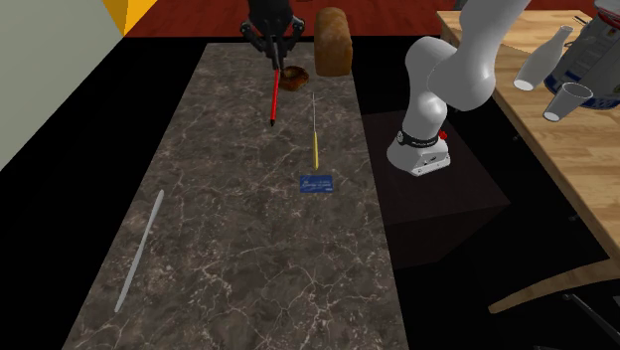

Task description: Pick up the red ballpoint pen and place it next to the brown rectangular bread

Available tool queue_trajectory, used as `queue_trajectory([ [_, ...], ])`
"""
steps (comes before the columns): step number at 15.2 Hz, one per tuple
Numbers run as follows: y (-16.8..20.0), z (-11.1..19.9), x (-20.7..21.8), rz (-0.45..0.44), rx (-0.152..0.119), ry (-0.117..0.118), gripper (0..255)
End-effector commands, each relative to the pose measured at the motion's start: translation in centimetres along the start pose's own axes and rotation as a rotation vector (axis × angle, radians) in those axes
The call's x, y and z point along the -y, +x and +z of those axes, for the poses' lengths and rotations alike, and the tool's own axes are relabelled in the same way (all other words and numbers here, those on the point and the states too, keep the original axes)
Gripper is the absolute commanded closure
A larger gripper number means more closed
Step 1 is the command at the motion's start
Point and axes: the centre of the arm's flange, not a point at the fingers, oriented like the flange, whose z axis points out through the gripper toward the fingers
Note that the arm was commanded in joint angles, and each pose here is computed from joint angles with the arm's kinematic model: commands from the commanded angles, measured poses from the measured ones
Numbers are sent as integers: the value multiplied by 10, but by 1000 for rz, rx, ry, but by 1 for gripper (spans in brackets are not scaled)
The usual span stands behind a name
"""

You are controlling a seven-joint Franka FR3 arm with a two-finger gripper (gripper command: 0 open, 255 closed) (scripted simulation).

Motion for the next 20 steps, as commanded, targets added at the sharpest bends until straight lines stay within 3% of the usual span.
queue_trajectory([
  [1, -29, -1, -2, -1, 0, 0, 255],
  [20, -279, 7, -11, -1, 0, 0, 255],
])
